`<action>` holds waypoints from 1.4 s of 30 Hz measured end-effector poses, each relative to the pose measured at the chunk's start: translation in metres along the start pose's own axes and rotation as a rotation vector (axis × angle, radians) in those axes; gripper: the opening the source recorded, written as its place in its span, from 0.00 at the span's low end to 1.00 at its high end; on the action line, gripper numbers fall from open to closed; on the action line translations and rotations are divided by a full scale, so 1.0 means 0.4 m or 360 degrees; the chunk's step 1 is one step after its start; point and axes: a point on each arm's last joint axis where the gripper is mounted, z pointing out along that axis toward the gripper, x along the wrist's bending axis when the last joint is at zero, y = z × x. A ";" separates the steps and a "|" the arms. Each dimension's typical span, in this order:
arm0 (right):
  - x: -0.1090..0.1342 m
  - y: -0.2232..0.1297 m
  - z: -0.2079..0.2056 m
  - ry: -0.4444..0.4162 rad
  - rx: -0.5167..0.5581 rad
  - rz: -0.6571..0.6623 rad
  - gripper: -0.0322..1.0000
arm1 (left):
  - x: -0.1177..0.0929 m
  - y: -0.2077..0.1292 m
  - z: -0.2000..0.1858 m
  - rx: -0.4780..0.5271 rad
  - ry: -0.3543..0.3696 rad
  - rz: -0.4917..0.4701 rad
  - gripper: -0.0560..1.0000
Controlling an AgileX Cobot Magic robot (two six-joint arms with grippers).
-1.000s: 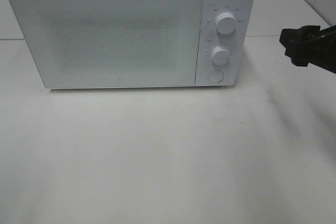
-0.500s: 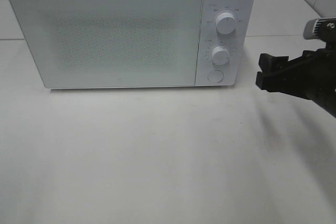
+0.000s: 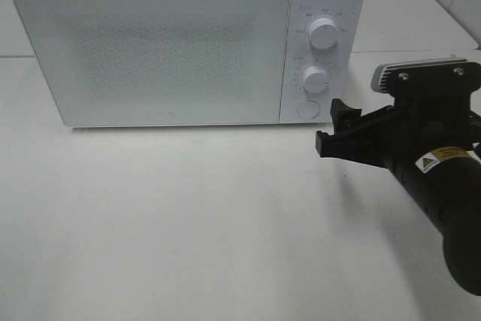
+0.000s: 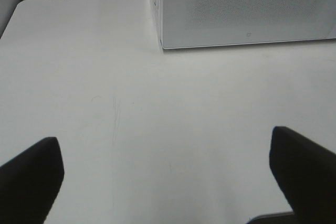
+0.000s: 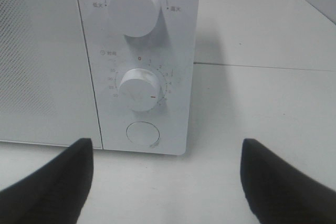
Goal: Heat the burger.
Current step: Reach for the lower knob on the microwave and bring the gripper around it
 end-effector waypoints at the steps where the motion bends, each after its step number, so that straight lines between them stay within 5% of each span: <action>1: 0.000 0.000 0.000 0.0000 0.0000 0.0000 0.76 | 0.000 0.000 0.000 0.0000 0.0000 0.0000 0.99; 11: 0.058 0.025 0.053 -0.0055 -0.0061 -0.0063 0.76 | 0.000 0.000 0.000 0.0000 0.0000 0.0000 0.99; 42: 0.095 0.001 0.217 -0.0122 -0.0083 -0.0077 0.76 | 0.000 0.000 0.000 0.0000 0.0000 0.0000 0.99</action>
